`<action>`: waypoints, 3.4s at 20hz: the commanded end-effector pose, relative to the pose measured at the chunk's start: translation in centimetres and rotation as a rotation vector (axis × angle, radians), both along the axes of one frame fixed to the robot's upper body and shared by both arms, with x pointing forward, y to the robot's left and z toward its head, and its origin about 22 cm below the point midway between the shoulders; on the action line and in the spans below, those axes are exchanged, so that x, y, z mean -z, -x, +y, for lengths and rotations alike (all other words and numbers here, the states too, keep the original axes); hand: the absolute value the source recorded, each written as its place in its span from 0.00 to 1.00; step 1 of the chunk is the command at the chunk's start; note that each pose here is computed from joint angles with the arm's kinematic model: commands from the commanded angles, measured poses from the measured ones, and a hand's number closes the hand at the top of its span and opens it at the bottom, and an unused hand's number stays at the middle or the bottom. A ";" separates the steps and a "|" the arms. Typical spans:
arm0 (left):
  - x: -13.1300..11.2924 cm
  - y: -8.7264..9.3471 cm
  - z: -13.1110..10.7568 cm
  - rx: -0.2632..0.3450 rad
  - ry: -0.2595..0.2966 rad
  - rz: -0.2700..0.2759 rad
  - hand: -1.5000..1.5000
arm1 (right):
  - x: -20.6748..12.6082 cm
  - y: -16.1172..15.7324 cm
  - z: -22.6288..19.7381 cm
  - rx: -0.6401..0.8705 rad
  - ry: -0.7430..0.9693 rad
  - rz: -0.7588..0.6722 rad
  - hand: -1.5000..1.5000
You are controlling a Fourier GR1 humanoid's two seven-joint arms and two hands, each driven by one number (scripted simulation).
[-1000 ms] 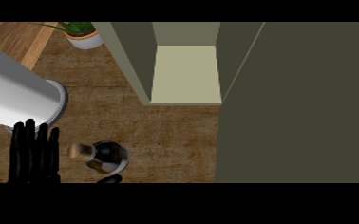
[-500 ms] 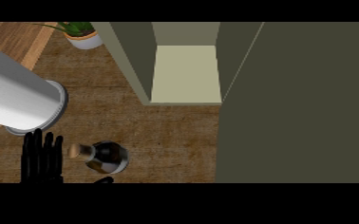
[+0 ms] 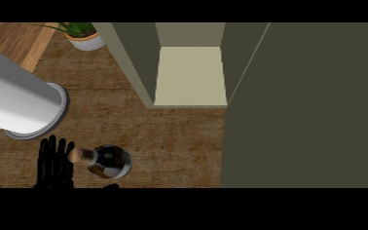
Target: Pick up the wine, place it into the cabinet and close the cabinet
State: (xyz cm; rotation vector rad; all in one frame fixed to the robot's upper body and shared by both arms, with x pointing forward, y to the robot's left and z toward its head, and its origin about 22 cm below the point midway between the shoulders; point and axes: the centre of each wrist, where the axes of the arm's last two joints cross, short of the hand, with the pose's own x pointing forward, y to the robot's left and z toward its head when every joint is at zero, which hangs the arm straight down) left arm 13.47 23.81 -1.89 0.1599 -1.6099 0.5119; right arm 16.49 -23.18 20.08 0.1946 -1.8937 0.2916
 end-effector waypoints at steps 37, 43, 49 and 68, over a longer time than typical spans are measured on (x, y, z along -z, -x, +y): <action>9.1 -3.3 0.6 0.020 0.106 -0.016 0.00 | -1.2 3.2 1.0 -0.037 -0.051 -0.048 0.00; 9.5 -4.7 -0.1 0.163 0.151 -0.055 1.00 | -1.8 2.8 -0.4 -0.058 -0.028 -0.031 0.00; 10.1 -5.5 -1.3 0.204 -0.037 -0.072 1.00 | -0.5 2.2 -0.1 -0.049 -0.051 -0.038 0.00; 3.4 -5.5 6.1 0.273 -0.277 -0.315 1.00 | -0.1 2.1 0.2 -0.043 -0.040 -0.034 0.00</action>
